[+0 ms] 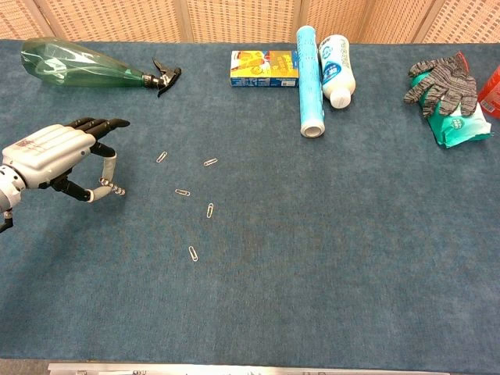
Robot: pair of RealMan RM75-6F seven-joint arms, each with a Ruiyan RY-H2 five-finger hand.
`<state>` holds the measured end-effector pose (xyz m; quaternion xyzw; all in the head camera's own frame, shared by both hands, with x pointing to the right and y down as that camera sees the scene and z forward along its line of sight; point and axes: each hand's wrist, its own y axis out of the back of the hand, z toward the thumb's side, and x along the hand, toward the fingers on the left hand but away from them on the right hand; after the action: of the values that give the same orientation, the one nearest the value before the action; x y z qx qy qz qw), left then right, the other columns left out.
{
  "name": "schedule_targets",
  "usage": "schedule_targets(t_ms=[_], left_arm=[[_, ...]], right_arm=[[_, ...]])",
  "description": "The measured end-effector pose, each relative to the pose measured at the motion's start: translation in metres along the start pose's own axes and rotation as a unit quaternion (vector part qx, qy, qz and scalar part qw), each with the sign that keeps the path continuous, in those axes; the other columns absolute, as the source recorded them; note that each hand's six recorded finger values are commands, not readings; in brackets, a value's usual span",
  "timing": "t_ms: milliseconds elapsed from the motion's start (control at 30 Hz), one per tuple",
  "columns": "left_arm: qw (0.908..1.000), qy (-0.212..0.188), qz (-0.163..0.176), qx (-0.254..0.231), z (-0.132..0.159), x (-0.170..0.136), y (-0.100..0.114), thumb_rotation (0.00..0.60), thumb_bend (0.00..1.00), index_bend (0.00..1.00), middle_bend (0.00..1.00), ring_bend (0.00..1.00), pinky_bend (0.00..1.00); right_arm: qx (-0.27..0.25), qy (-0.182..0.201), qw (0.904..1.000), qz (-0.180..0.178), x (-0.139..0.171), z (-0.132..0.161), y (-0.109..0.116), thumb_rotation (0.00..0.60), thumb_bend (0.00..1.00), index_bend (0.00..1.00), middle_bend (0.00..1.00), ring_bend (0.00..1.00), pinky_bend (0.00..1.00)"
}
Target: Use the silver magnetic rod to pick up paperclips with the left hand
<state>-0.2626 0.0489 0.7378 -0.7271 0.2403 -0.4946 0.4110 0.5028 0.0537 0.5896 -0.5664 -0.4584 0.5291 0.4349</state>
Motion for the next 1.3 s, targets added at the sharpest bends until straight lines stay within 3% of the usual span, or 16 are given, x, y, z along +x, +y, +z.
schedule_targets(t_ms=[933, 1300], left_arm=[[0.9997, -0.021, 0.012, -0.001, 0.018, 0.01, 0.012, 0.6, 0.32, 0.58, 0.0, 0.0, 0.0], [0.9989, -0.043, 0.015, -0.011, 0.038, 0.018, 0.015, 0.6, 0.32, 0.58, 0.0, 0.0, 0.0]], right_arm=[[-0.003, -0.001, 1.0, -0.002, 0.001, -0.002, 0.001, 0.6, 0.11, 0.42, 0.26, 0.24, 0.41], [-0.004, -0.001, 1.0, -0.002, 0.001, -0.002, 0.002, 0.6, 0.11, 0.42, 0.26, 0.24, 0.41]])
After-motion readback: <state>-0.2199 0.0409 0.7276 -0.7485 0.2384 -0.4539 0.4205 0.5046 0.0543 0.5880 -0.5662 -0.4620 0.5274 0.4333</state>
